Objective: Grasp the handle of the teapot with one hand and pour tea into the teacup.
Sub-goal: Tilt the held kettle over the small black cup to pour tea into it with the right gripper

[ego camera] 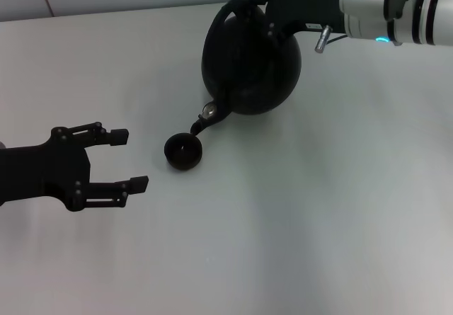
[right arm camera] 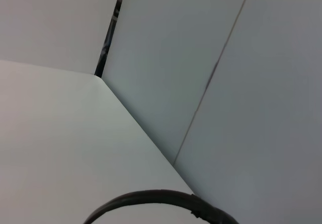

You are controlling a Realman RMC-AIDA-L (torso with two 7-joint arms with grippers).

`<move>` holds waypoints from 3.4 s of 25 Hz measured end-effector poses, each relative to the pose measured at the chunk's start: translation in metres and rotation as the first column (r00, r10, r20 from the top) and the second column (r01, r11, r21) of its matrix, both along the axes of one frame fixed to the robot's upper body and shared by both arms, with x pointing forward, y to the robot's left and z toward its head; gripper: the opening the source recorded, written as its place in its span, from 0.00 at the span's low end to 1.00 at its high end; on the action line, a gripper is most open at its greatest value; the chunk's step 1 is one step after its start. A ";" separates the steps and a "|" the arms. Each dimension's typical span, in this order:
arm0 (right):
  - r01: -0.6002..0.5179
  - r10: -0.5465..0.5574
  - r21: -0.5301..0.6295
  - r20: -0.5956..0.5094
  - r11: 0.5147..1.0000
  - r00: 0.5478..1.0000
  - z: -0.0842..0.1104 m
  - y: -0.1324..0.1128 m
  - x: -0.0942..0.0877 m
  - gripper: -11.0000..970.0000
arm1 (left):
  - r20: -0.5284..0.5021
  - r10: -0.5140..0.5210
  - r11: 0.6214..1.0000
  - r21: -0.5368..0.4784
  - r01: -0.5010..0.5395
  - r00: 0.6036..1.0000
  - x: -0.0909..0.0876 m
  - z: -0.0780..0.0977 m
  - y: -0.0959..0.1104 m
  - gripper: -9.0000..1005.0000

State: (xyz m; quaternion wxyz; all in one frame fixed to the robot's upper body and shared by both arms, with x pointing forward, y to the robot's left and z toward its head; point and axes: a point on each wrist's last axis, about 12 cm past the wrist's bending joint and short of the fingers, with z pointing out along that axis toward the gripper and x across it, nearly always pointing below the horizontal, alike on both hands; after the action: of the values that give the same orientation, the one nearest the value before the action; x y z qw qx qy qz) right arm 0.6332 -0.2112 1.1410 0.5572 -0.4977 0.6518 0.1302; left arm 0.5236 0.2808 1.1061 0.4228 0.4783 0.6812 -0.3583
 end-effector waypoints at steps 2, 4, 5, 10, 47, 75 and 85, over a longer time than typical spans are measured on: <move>-0.005 0.005 -0.005 0.010 1.000 1.000 0.002 0.001 0.000 0.14 | -0.001 0.001 1.000 -0.001 -0.001 1.000 0.000 0.000 0.000 0.86; -0.008 0.008 -0.009 0.017 1.000 1.000 0.003 0.001 0.000 0.14 | -0.001 0.002 1.000 -0.002 -0.002 1.000 0.000 -0.001 -0.001 0.86; -0.008 0.009 -0.009 0.020 1.000 1.000 0.004 0.001 0.000 0.14 | -0.001 0.002 1.000 -0.002 -0.002 1.000 0.000 -0.001 -0.001 0.86; -0.013 0.014 -0.012 0.024 1.000 1.000 0.005 0.002 0.000 0.14 | 0.000 0.004 1.000 -0.003 -0.004 1.000 0.000 -0.001 -0.002 0.86; -0.057 0.061 -0.069 0.053 0.996 0.997 0.011 0.013 0.002 0.14 | 0.000 0.010 1.000 -0.005 -0.010 1.000 0.000 -0.002 -0.003 0.86; -0.081 0.089 -0.113 0.068 0.990 0.994 0.013 0.020 0.003 0.13 | 0.013 0.007 1.000 -0.005 -0.007 1.000 -0.001 -0.003 -0.005 0.86; -0.094 0.107 -0.149 0.086 0.984 0.991 0.016 0.022 0.003 0.13 | 0.014 0.012 1.000 -0.005 -0.012 1.000 -0.001 -0.004 -0.005 0.86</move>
State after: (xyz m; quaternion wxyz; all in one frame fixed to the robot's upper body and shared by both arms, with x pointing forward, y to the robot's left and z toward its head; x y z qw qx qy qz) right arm 0.6359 -0.1896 1.1567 0.5423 -0.5747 0.6068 0.0869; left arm 0.5231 0.2754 1.1022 0.4308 0.4757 0.6801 -0.3543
